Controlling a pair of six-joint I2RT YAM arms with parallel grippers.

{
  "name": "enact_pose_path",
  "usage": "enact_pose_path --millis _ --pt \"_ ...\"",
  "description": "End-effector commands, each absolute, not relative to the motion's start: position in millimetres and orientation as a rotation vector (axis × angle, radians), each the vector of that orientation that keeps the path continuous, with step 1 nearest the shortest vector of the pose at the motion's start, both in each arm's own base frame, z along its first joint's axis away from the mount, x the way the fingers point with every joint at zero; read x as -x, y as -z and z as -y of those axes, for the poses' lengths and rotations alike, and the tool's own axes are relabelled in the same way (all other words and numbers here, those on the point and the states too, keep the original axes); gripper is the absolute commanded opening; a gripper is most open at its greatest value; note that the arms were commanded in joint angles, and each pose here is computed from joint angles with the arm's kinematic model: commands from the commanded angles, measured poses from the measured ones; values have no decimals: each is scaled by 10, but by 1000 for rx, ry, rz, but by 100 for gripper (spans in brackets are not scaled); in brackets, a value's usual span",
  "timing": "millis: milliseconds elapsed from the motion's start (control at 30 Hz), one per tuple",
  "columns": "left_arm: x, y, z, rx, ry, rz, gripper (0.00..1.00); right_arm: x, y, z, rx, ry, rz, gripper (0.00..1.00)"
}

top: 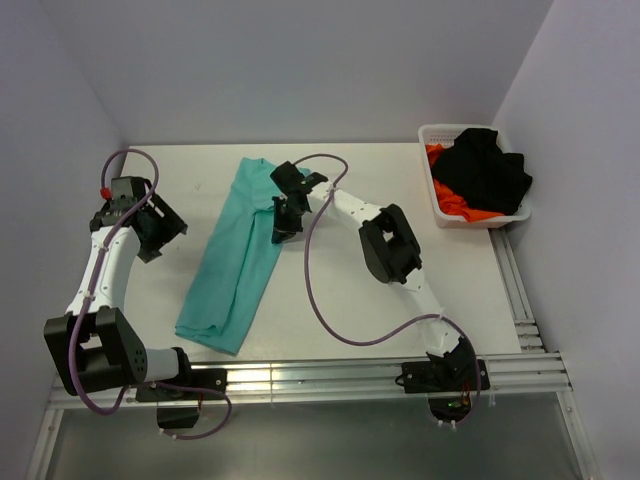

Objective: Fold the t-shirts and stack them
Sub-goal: Rotate the tshirt 90 degrees

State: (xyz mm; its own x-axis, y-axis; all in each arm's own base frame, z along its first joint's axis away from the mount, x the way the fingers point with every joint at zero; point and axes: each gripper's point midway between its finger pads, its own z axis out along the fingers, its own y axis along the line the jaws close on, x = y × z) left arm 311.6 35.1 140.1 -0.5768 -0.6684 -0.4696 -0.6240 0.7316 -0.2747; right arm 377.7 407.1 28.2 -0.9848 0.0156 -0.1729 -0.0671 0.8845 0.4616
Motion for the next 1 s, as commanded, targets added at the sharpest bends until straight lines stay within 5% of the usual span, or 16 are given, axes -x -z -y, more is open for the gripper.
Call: enact_pose_path --millis 0,100,300,367,400,467,967 --pt "-3195 -1451 -359 946 131 -2347 81 -3829 -213 -4033 37 -663 -2893 15" --pt "-3196 -1429 -363 947 127 -2352 81 -3855 -176 -3990 24 -627 -2899 2" --pt "-3184 -1372 -378 955 124 -2358 81 -3899 -123 -3897 22 -531 -2903 1" --pt "-3183 -1360 -380 956 125 -2358 81 -3940 -198 -3869 30 -504 -2891 19" --pt "-3186 -1357 -386 958 124 -2357 81 -3961 -249 -3833 41 -484 -2879 47" --pt "-3189 -1350 -399 962 121 -2357 81 -3956 -377 -3768 42 -470 -2853 63" --pt "-3250 -1348 -429 957 115 -2360 81 -4078 -746 -3412 -68 -465 -2765 65"
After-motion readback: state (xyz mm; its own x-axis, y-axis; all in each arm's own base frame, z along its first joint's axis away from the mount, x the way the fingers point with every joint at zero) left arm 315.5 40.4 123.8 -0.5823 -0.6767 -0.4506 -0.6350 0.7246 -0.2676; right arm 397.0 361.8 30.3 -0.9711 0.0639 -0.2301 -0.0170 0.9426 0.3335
